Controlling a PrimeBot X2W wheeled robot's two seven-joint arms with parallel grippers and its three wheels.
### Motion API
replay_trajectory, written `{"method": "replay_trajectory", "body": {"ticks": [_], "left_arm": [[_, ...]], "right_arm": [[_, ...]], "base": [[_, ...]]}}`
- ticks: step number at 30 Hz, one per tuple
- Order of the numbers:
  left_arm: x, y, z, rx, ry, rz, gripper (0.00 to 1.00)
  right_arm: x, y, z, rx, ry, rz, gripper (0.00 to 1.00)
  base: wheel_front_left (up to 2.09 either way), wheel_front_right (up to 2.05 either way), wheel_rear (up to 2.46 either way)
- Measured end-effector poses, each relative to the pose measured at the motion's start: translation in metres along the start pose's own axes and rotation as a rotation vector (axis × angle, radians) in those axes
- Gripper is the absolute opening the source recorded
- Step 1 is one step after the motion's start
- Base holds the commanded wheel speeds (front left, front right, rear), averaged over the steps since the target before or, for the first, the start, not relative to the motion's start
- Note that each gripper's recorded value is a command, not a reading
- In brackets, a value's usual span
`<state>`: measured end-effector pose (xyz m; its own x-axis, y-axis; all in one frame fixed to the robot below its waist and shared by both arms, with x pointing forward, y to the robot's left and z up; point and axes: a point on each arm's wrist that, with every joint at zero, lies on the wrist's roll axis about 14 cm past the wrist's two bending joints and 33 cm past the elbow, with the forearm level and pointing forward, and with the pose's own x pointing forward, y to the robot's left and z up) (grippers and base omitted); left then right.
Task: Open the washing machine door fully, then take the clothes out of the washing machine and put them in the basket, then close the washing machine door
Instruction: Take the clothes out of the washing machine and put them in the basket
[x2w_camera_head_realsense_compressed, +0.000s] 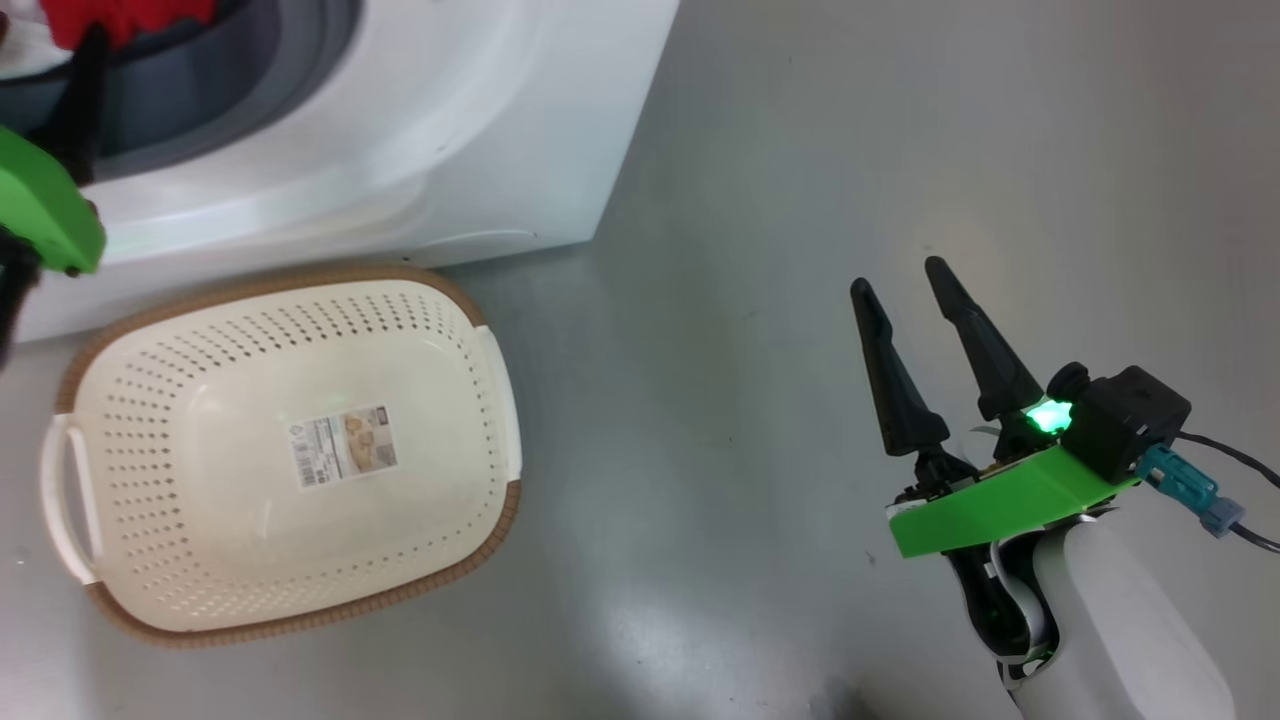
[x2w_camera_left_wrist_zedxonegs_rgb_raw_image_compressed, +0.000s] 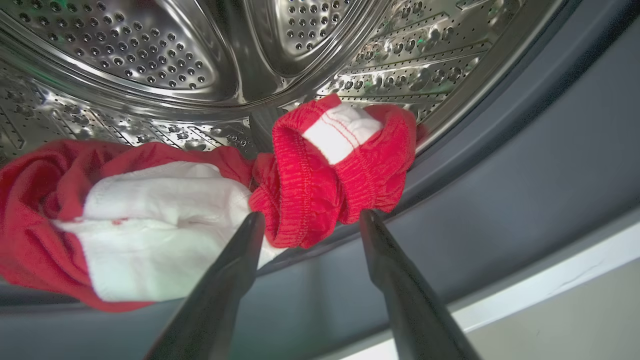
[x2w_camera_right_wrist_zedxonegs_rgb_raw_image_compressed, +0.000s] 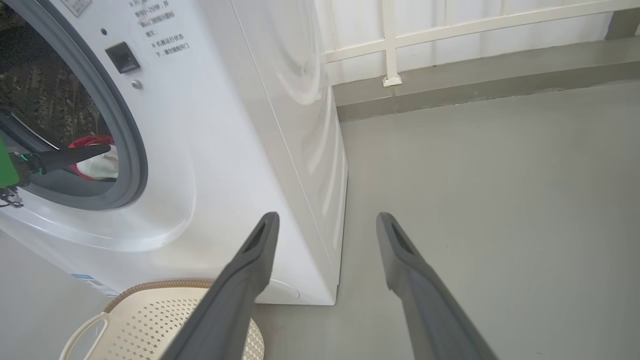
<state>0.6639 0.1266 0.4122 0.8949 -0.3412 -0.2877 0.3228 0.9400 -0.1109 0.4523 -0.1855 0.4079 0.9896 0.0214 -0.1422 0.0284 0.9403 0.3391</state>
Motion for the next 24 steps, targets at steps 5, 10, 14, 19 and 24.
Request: {"method": "replay_trajectory", "body": {"ticks": [5,10,14,19,24], "left_arm": [[0.013,0.008,-0.009,0.021,0.034,0.006,1.0],[0.028,0.014,-0.017,0.038,0.057,0.008,1.0],[0.035,0.014,-0.022,0.048,0.068,-0.001,1.0],[0.041,0.01,-0.023,0.066,0.063,-0.019,1.0],[0.046,0.002,-0.024,0.069,0.059,-0.044,1.0]], "right_arm": [[0.0,-0.003,-0.01,0.002,0.026,-0.006,1.0],[0.005,-0.008,-0.012,0.013,0.028,-0.017,1.0],[0.004,-0.011,-0.016,0.01,0.039,-0.025,1.0],[0.002,-0.01,-0.02,0.014,0.05,-0.024,1.0],[0.001,-0.013,-0.018,0.009,0.048,-0.031,1.0]], "base": [[0.0,0.0,0.0],[0.0,0.0,0.0],[0.0,0.0,0.0],[0.0,0.0,0.0],[0.0,0.0,0.0]]}}
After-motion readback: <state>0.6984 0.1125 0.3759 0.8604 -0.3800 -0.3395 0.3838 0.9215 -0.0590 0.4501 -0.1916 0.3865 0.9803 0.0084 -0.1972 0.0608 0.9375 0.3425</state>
